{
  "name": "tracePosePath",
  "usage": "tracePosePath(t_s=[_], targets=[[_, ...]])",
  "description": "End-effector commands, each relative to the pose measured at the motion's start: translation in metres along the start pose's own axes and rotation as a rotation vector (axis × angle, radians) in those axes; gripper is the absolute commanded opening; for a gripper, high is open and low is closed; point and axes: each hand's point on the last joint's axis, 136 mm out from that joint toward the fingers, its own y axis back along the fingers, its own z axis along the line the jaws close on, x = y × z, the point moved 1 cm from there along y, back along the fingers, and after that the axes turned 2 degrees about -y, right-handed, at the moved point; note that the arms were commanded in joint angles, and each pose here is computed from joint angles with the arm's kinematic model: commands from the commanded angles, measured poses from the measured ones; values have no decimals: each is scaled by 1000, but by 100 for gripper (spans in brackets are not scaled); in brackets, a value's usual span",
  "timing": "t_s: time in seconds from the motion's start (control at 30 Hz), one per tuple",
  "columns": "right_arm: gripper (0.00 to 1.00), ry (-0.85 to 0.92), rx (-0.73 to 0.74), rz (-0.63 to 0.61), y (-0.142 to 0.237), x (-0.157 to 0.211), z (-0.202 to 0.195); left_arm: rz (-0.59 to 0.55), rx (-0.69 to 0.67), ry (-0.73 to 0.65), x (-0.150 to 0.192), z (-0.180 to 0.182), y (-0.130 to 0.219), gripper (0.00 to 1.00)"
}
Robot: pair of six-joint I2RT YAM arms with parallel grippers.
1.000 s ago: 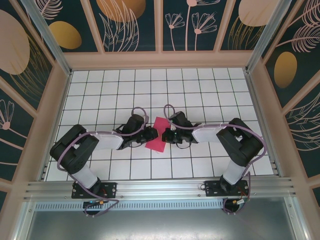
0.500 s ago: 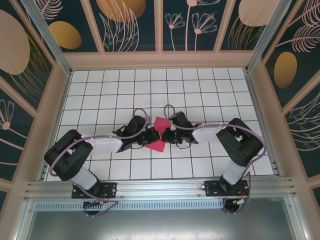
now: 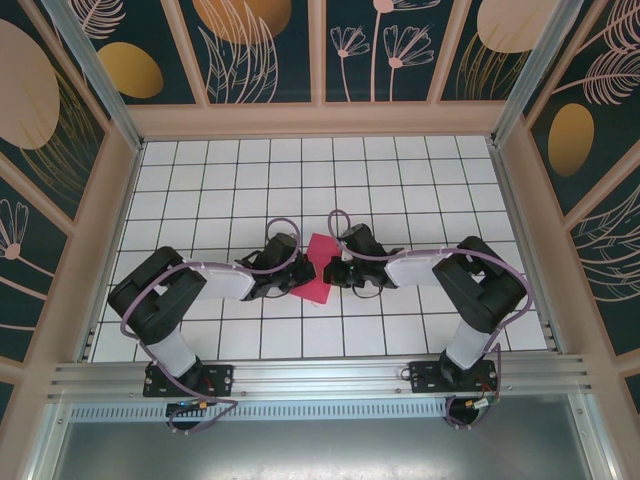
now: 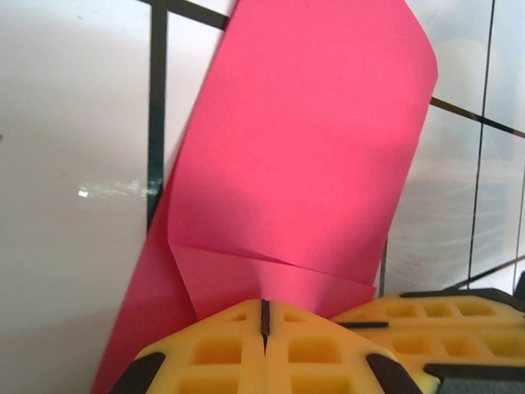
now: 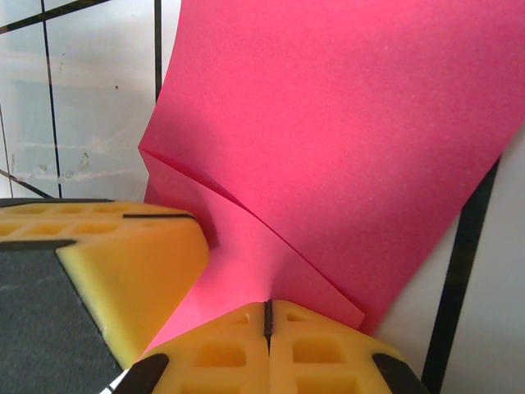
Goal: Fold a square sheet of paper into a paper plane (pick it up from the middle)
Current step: Fold the triangle a second time at the center of the table.
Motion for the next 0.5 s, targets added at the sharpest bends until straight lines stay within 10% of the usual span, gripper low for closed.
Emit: tracePosePath(t_s=[0.0, 0.47], targets=[[7, -16, 58, 52, -3, 17, -21, -29, -27, -15, -7, 3, -6, 5], [10, 80, -179, 32, 32, 10, 57, 26, 3, 20, 14, 16, -4, 5]])
